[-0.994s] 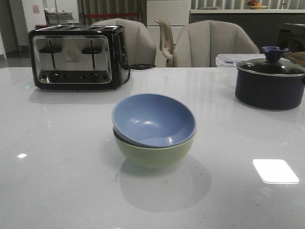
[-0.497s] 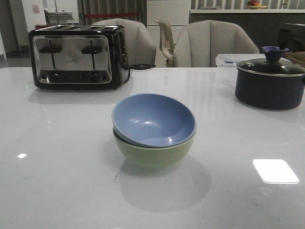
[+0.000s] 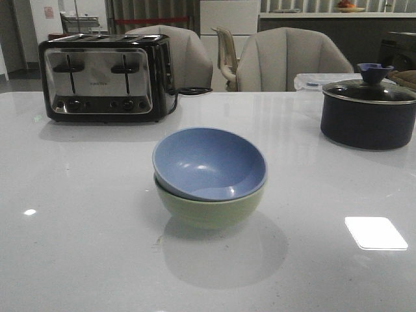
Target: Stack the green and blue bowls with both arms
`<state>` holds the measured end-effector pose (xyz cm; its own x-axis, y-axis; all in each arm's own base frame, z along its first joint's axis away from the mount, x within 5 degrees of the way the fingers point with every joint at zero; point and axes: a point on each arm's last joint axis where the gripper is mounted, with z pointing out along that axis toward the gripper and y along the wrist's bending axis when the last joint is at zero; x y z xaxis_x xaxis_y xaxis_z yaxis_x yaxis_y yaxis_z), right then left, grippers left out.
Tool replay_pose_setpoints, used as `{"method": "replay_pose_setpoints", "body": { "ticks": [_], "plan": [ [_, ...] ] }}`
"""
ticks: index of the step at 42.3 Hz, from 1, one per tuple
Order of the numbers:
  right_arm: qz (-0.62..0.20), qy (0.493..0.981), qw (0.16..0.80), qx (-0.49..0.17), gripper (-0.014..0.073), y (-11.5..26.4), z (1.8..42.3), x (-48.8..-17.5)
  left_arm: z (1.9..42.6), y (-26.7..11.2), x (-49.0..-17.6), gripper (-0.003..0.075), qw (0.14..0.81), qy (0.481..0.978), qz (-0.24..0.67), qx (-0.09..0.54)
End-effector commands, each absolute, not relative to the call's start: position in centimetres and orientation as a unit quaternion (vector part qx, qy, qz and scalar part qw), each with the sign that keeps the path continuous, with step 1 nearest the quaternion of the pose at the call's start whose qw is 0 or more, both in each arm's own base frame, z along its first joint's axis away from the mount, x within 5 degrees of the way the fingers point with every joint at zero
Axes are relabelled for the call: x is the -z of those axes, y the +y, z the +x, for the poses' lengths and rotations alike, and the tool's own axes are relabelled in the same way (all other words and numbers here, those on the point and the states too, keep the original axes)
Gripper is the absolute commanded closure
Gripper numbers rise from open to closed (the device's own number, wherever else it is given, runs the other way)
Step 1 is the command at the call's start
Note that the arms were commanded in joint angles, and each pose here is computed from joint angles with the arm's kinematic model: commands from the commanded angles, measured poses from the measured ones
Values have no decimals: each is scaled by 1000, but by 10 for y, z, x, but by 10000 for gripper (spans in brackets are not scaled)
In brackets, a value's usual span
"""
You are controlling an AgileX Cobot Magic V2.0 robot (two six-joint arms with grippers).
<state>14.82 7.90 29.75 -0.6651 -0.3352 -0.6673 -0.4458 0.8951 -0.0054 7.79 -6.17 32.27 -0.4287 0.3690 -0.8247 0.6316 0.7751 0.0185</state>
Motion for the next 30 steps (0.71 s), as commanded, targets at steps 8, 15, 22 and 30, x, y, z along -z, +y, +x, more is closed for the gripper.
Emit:
{"method": "replay_pose_setpoints", "body": {
  "ticks": [8,15,22,30],
  "plan": [
    [-216,891,391,-85,552,80,152,-311,80,-65,-338,619,482,808,293,168],
    [-216,891,391,-85,552,80,152,-311,75,-59,-340,619,500,800,286,167],
    [-216,891,391,-85,552,80,152,-311,67,-35,-332,619,583,771,230,114],
    [-216,891,391,-85,552,80,152,-311,54,-15,-290,619,683,715,134,67]
  ]
}}
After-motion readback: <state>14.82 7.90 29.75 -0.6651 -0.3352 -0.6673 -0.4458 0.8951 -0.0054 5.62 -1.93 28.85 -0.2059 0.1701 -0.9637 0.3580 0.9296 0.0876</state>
